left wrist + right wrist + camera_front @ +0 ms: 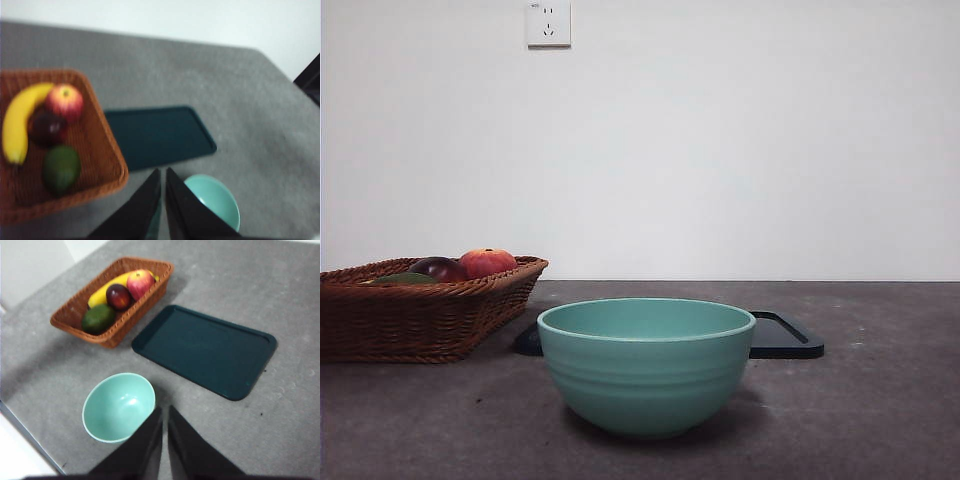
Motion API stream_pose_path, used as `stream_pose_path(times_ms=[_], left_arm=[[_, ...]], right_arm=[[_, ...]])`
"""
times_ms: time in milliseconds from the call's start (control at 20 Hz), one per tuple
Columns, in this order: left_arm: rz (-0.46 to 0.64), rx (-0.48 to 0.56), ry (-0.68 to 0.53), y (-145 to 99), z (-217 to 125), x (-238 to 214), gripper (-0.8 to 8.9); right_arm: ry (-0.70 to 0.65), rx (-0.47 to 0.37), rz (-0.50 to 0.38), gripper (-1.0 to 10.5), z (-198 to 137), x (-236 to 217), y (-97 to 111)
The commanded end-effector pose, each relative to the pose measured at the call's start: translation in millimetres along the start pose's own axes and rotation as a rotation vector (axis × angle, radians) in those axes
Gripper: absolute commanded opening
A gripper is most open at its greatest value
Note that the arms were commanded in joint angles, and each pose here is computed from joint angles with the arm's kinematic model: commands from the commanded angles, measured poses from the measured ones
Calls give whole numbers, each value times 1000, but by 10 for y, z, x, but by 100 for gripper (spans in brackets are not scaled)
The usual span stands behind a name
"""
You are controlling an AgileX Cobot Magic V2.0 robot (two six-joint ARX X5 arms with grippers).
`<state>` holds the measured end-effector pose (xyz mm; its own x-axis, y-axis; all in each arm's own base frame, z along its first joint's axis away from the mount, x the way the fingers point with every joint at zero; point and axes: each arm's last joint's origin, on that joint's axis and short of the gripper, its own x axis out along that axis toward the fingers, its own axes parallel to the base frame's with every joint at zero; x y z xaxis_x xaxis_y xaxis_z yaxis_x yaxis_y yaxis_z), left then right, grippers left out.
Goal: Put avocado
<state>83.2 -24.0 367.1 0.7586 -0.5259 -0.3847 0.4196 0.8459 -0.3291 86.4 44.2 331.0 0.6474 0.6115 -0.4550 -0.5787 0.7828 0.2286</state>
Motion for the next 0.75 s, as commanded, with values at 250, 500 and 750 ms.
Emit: stream_pose_path(times_ms=[250,500,750], left_arm=[[-7,58,36,-17,-8,-29,19],[-8,96,40,-16,-11,-28,202],[-13,130,23,-22,6,-26,598]], right_arm=[[-33,-41,9,12,58,-26,19],[-33,-41,7,100,58,-26,19],[-41,-42,7,443,66,-26,19]])
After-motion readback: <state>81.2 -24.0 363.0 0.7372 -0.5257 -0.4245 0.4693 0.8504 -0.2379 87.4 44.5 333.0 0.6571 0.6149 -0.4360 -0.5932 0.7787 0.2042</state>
